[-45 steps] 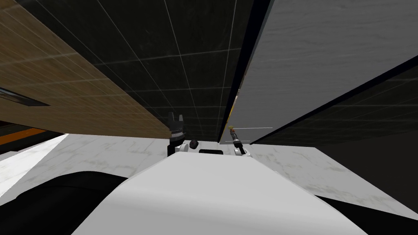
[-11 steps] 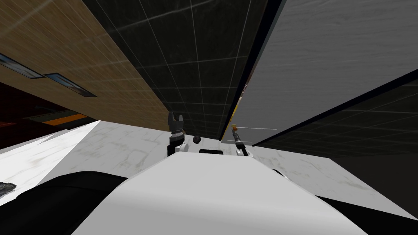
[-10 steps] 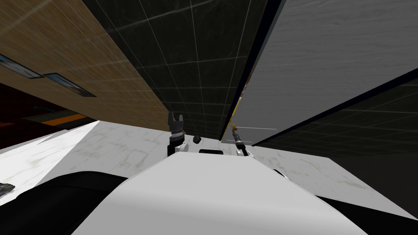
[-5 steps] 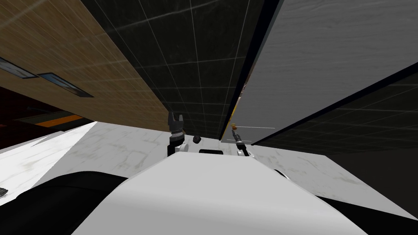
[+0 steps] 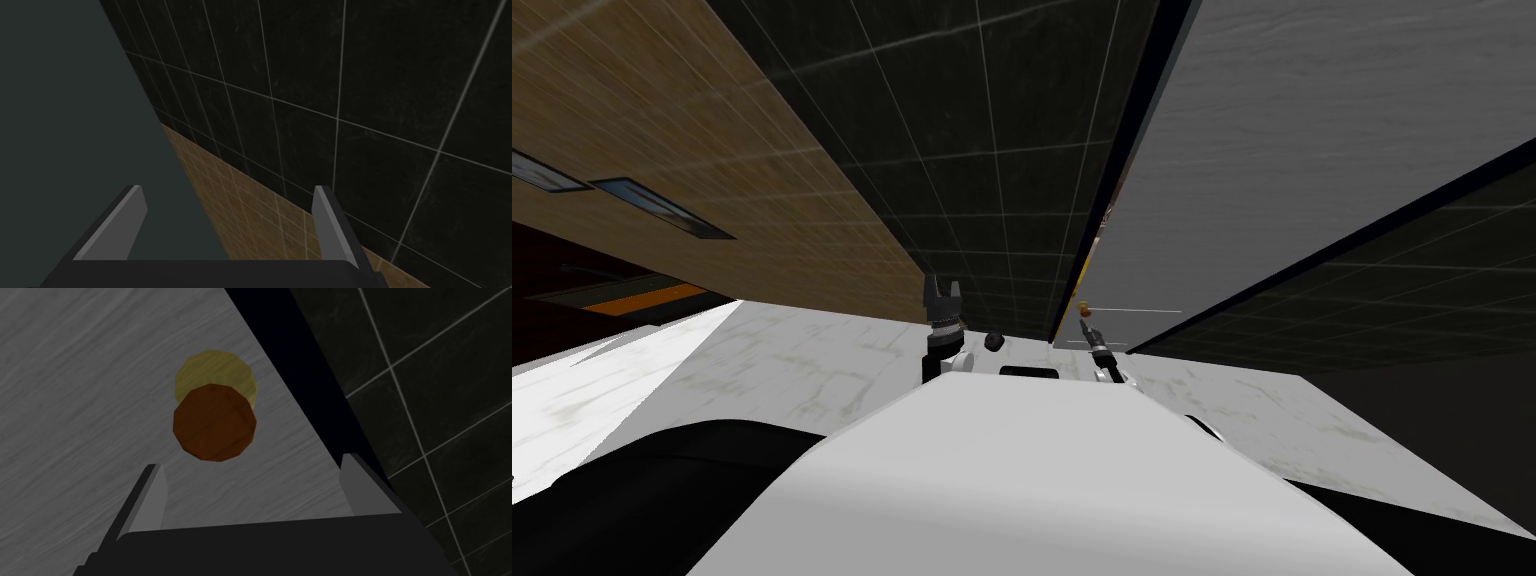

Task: Pull the door open

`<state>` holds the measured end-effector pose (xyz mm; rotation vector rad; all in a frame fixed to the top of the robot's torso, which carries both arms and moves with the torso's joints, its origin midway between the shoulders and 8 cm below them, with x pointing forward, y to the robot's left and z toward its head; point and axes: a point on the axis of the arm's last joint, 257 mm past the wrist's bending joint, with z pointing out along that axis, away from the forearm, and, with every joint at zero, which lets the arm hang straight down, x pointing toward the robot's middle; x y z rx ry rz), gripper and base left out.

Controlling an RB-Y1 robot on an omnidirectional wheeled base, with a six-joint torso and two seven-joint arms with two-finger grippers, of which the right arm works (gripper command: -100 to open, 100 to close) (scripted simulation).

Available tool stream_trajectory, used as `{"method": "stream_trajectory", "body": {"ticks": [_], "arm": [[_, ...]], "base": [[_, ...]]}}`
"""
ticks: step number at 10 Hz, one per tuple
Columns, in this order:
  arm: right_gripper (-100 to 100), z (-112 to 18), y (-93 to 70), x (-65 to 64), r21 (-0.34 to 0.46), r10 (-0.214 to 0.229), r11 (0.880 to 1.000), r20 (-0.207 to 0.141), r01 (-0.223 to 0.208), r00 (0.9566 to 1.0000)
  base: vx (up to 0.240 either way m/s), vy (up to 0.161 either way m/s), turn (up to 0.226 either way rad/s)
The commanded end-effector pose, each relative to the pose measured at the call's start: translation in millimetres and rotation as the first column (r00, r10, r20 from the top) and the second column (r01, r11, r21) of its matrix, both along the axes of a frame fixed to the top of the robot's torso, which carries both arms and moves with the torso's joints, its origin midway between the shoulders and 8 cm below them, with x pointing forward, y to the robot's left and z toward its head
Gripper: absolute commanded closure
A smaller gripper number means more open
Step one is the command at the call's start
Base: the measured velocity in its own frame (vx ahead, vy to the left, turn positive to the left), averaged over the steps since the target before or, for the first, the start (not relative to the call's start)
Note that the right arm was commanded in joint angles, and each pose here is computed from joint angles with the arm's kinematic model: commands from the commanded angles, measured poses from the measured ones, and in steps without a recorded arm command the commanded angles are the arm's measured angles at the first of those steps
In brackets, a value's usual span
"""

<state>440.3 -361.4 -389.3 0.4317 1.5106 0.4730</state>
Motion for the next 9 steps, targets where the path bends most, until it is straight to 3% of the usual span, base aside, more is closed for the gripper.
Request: {"method": "stream_trajectory", "body": {"ticks": [1, 5, 7, 8, 9], "arm": [[-100, -0.3, -2.2, -1.7, -0.059, 0.003, 0.998, 0.000, -0.003, 1.0000], [-100, -0.6, -5.1, -3.6, -0.162, 0.006, 0.987, 0.000, -0.006, 1.0000], [-100, -0.9, -7.9, -5.4, -0.234, 0.009, 0.972, 0.000, -0.009, 1.0000], [-100, -0.9, -7.9, -5.4, -0.241, 0.009, 0.971, 0.000, -0.009, 1.0000], [-100, -1.1, -9.3, -6.3, -0.279, 0.011, 0.960, 0.000, -0.010, 0.9999]], "base": [[-0.023, 0.013, -0.045], [-0.017, 0.009, -0.025], [-0.017, 0.009, -0.028], [-0.016, 0.010, -0.017], [-0.014, 0.010, -0.021]]}}
